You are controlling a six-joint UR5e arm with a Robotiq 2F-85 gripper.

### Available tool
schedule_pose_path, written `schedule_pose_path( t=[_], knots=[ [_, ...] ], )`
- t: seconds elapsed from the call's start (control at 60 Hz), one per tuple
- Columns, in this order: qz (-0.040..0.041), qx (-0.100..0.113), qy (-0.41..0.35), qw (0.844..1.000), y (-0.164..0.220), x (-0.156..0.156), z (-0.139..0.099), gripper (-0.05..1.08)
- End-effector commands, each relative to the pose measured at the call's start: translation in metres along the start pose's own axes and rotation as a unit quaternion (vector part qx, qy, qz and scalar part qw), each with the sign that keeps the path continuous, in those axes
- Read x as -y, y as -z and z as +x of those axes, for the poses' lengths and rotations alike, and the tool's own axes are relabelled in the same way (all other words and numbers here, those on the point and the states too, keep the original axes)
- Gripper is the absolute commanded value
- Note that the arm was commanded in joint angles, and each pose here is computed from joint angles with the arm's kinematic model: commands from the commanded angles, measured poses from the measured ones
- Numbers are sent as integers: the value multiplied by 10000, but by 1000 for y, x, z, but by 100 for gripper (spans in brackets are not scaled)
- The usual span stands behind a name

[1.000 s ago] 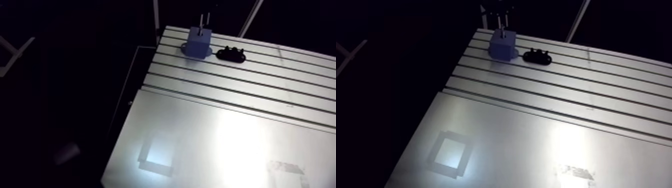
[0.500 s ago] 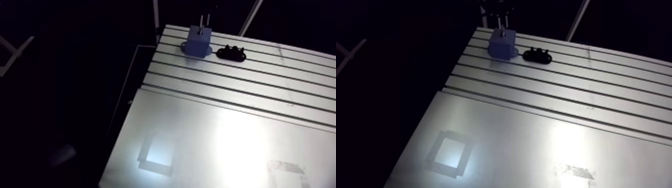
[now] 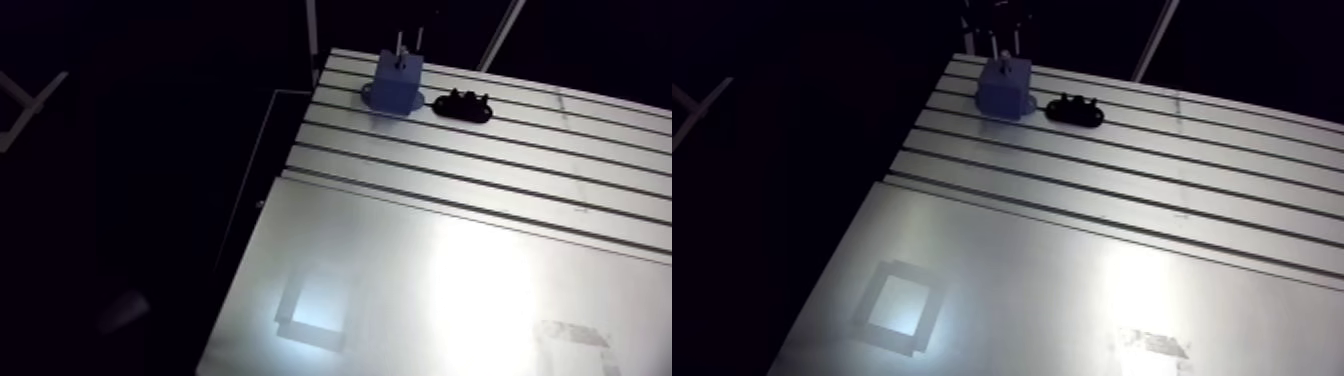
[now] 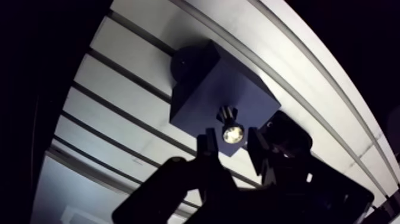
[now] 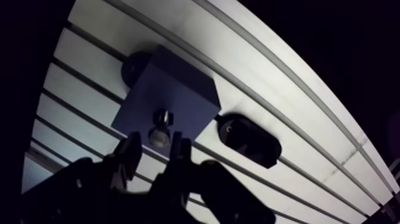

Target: Pick up the M10 bolt and insert it into the hex recess until seated.

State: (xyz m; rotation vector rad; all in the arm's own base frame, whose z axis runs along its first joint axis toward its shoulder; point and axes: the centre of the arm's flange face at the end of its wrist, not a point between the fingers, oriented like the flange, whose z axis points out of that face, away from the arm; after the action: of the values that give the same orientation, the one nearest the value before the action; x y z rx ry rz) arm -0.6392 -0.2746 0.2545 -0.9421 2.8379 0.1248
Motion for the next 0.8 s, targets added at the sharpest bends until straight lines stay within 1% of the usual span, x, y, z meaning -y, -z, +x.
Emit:
schedule_pose_path(
  t=[0.017, 0.417, 0.633, 0.667, 0.733, 0.75, 0.767, 0.783, 0.8],
  knots=[
    [5, 4, -5, 10000, 0, 0, 0, 1],
    [-4, -16, -1, 10000, 2, 0, 0, 1],
    [-60, -165, -65, 9998, 21, 1, -5, 1],
    [-73, -183, -104, 9998, 24, 1, -6, 1],
    [-58, -225, -249, 9994, 29, 2, -8, 1],
    [-53, -249, -435, 9987, 33, 3, -10, 2],
    [-53, -249, -435, 9987, 33, 3, -10, 2],
    [-47, -253, -690, 9973, 35, 3, -11, 3],
    [-47, -253, -690, 9973, 35, 3, -11, 3]
  ],
)
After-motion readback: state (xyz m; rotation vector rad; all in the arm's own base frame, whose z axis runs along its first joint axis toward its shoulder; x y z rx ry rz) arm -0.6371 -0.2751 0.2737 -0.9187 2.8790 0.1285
